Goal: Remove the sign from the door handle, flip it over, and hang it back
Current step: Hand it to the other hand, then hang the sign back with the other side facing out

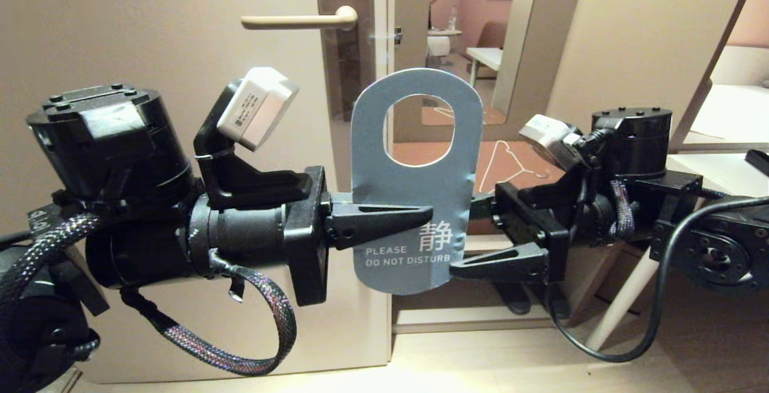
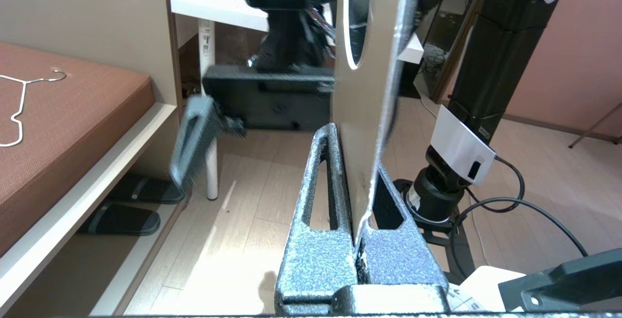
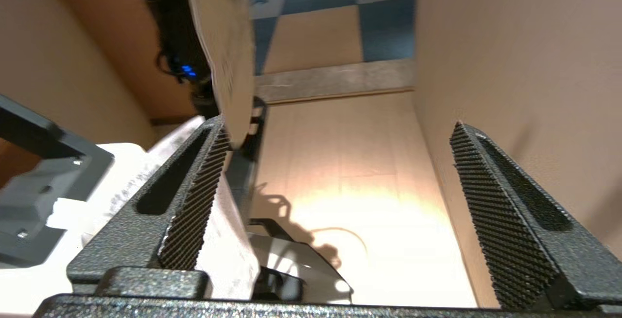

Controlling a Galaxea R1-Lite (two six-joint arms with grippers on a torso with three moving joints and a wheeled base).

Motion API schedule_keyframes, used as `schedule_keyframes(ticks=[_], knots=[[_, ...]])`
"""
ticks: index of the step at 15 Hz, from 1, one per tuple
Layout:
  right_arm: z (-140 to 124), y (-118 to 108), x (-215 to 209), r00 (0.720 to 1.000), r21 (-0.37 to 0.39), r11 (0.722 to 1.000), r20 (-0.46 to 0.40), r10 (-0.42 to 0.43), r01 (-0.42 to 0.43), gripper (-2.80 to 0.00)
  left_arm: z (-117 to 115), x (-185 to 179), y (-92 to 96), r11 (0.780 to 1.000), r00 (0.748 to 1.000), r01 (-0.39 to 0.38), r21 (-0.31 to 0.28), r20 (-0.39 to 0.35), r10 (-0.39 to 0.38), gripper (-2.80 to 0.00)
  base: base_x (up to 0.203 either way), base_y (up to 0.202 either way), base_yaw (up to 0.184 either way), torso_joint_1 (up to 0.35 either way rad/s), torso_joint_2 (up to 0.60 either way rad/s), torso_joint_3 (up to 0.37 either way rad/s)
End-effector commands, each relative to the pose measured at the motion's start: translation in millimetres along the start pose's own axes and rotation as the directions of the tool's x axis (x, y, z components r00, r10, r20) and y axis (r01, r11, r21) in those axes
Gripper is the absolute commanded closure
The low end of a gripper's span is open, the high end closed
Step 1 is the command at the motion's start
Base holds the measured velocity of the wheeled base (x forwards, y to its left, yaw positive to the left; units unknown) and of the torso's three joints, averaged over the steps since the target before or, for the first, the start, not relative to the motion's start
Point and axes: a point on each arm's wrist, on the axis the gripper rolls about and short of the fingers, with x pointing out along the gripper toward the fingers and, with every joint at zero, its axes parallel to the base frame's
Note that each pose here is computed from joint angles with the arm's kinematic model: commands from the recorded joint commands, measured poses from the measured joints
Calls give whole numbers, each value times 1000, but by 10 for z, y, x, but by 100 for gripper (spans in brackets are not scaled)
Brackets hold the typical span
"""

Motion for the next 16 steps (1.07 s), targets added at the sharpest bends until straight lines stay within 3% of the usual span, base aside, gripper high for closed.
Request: schedule_keyframes(ticks=[1, 6, 11, 12, 16], knots=[[8, -26, -107, 1000, -3, 1000, 9, -26, 26, -280, 1, -28, -28, 1000, 1000, 4, 2, 3, -4, 0, 0, 0, 0, 0, 0, 0], [178, 36, -482, 990, -55, 989, 53, -132, 135, -280, -36, -113, -75, 1000, 1000, -6, -3, -2, 6, 0, 0, 0, 0, 0, 0, 0], [170, 177, -792, 972, -53, 972, 73, -224, 228, -280, -31, -187, -105, 1000, 1000, -19, 3, 4, 19, 0, 0, 0, 0, 0, 0, 0], [158, 215, -836, 969, -50, 969, 75, -237, 241, 0, -33, -205, -117, 1000, 1000, -21, 3, 5, 21, 0, 0, 0, 0, 0, 0, 0], [173, 291, -958, 953, -58, 953, 86, -292, 297, 0, -58, -299, -204, 1000, 1000, -26, 5, 6, 26, 0, 0, 0, 0, 0, 0, 0]])
